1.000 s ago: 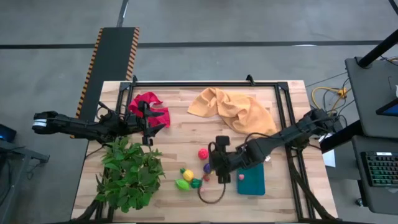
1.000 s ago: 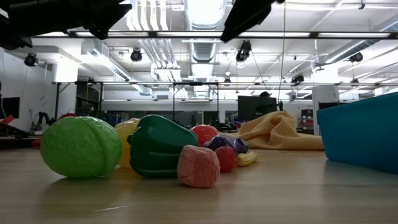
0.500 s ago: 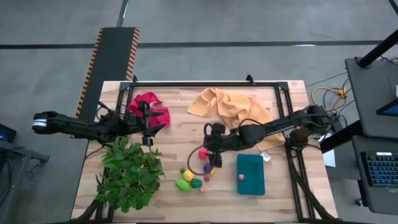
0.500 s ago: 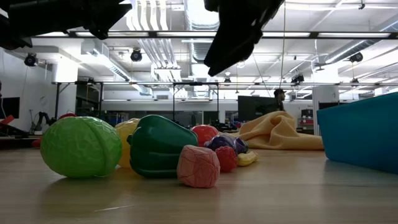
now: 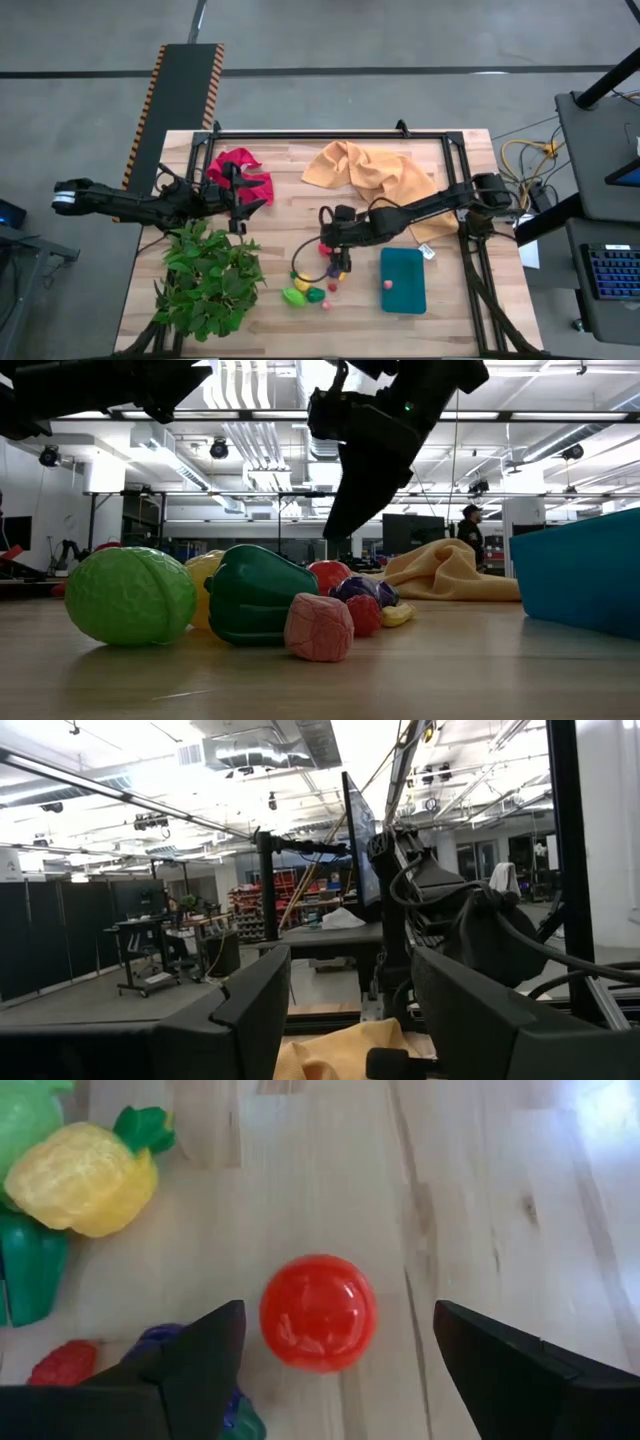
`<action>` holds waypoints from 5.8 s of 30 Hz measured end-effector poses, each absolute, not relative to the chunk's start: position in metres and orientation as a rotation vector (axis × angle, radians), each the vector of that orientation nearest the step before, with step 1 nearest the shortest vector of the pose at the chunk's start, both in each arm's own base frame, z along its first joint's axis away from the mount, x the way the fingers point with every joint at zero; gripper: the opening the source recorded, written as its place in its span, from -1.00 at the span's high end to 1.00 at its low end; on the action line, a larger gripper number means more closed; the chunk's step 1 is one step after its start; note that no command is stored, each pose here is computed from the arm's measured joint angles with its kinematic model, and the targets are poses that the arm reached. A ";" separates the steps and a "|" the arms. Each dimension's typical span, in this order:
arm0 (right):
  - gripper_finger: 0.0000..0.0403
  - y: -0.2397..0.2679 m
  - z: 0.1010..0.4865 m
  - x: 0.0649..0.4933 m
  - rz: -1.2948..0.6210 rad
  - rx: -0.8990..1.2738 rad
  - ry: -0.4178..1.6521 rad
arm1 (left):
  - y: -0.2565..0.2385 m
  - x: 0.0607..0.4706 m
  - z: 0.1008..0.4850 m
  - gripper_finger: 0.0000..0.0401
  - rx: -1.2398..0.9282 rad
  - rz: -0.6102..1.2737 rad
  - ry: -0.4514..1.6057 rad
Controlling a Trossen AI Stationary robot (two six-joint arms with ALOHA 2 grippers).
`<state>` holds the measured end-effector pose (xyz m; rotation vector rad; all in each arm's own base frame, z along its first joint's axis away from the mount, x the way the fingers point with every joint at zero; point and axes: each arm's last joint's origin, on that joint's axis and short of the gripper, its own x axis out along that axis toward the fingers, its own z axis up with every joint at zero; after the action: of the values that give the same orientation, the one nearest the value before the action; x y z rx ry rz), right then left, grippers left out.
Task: Pick and placing Produce into tupperware
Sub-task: Put the red tomato into the blue bin, then put the green bell pepper into the blue bin
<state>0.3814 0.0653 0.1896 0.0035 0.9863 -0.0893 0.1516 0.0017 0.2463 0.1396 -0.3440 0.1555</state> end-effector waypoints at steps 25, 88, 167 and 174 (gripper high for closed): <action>-0.57 0.068 0.141 0.398 -0.067 -0.060 1.031 | 0.002 0.152 0.246 0.02 0.141 0.157 -0.342; -0.19 0.089 0.280 0.287 -0.202 0.129 1.086 | 0.002 0.152 0.246 0.02 0.142 0.157 -0.342; -0.30 0.154 0.244 0.265 -0.128 0.092 0.801 | 0.002 0.153 0.245 0.02 0.140 0.155 -0.334; -0.28 0.158 0.251 0.278 -0.003 -0.074 0.663 | 0.002 0.153 0.245 0.02 0.140 0.155 -0.333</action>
<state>0.2778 0.1581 0.2511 -0.0735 0.6630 -0.0025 0.1535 0.0018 0.2451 0.1402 -0.3333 0.1554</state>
